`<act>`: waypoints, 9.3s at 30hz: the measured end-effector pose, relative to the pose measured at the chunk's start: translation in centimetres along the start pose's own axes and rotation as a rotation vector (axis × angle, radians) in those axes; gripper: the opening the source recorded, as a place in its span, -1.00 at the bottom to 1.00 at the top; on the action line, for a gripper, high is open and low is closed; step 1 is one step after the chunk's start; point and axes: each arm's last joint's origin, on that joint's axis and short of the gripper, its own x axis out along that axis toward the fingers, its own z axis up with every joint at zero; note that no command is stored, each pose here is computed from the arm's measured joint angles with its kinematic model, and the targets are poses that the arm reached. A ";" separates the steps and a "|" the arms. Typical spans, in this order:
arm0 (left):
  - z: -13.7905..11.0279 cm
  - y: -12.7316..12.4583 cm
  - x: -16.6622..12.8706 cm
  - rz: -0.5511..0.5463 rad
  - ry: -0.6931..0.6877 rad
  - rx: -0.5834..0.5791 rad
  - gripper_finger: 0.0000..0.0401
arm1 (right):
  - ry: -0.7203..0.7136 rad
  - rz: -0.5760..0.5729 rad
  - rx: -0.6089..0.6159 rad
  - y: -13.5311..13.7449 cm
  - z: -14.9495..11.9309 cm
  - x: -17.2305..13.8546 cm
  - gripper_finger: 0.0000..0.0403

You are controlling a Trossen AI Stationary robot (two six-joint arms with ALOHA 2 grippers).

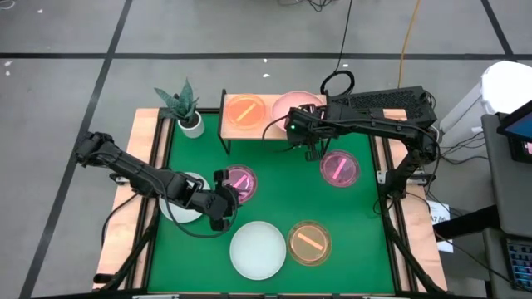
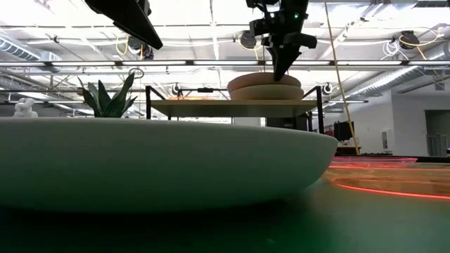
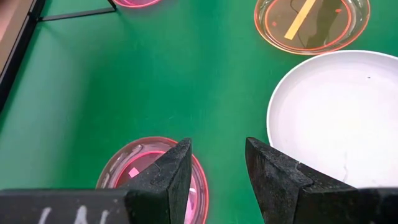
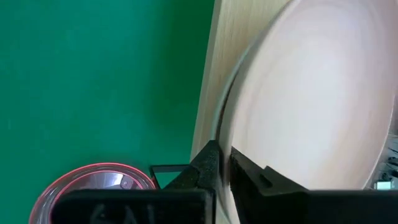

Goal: Place and stack plates onto a shelf
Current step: Stack the pink plate on top of the light brown plate on the shelf, then stack the left transparent pink plate on top of the transparent orange plate on the shelf, then stack the right gray plate on top of the pink plate on the shelf

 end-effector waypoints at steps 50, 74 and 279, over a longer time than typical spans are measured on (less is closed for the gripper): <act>-1.1 -0.8 -0.3 -0.008 0.055 0.046 -0.22 | -0.273 0.004 0.392 7.9 0.7 -8.5 -0.56; -10.0 -0.8 4.4 -0.017 0.240 0.143 -0.22 | -0.570 0.164 0.333 24.5 0.0 -0.9 -0.56; -3.8 -6.6 -3.4 -0.168 0.004 0.328 -0.59 | -0.776 0.495 0.471 27.2 0.9 -2.6 -0.56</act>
